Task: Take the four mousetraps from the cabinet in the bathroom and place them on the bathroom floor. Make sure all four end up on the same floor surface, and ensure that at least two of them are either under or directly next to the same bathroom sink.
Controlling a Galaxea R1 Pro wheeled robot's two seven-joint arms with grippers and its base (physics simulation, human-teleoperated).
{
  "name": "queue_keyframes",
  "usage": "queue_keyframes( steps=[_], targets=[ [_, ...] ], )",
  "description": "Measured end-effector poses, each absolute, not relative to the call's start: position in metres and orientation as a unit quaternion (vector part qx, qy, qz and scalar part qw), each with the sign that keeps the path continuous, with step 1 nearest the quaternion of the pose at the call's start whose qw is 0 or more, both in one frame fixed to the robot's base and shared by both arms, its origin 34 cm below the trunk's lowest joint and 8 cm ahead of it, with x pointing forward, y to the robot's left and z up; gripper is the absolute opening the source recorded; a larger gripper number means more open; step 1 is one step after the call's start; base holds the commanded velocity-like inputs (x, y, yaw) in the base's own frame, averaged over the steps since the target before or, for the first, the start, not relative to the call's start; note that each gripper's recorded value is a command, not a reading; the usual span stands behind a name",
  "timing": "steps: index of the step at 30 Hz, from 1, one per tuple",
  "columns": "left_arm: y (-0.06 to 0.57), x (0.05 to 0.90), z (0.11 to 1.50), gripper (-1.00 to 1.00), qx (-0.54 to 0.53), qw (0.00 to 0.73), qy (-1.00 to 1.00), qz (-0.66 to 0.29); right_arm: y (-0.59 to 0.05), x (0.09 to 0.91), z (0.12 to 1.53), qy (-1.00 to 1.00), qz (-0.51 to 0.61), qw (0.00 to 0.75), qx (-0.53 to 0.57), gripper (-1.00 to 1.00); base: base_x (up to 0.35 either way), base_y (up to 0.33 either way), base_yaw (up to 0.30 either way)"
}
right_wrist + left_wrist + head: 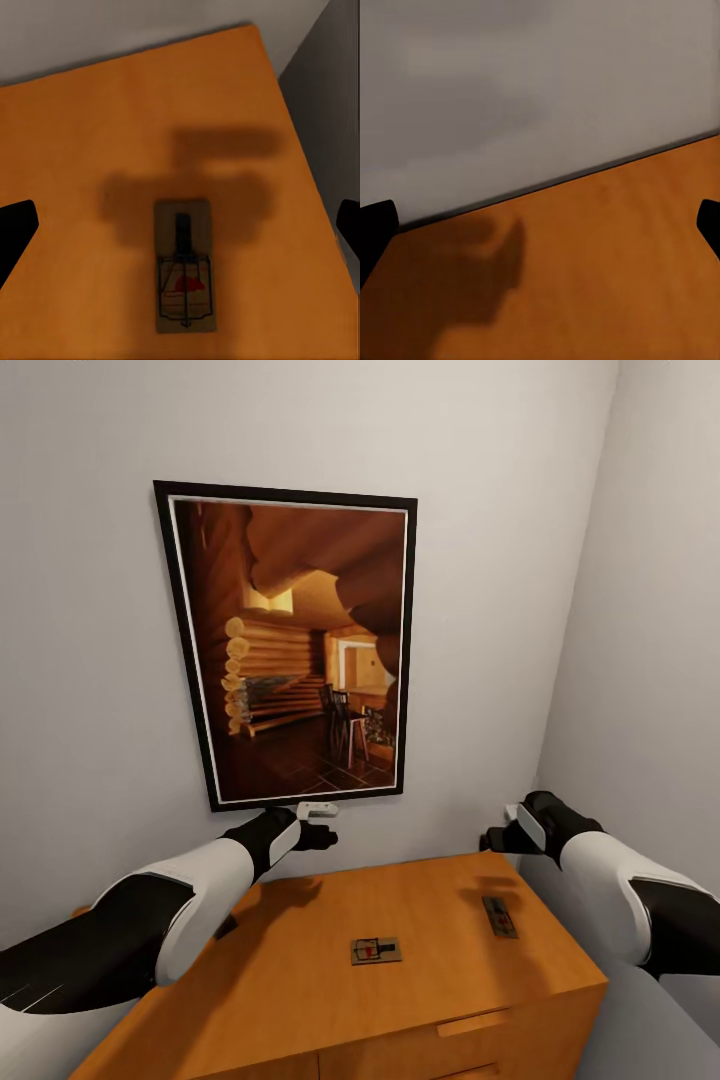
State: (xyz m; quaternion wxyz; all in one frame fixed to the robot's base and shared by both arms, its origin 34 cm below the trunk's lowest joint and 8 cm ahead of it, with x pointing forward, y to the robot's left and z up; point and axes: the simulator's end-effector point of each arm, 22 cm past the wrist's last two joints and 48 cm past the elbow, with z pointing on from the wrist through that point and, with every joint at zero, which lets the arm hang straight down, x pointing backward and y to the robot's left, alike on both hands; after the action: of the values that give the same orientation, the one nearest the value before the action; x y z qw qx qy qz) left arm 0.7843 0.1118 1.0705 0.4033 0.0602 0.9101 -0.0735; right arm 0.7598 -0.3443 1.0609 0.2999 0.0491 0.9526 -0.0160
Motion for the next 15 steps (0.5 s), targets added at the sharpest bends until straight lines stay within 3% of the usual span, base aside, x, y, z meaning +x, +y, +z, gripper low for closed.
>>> queue_keyframes(
  steps=[15],
  targets=[
    [0.1118, 0.7849, 1.0715, 1.00, 0.061, 0.405, 0.910, -0.073, -0.3528, 0.7616, 1.0614, 0.949, -0.010, 0.310, 0.055, 1.00, 0.000, 0.000, 0.000]
  ],
)
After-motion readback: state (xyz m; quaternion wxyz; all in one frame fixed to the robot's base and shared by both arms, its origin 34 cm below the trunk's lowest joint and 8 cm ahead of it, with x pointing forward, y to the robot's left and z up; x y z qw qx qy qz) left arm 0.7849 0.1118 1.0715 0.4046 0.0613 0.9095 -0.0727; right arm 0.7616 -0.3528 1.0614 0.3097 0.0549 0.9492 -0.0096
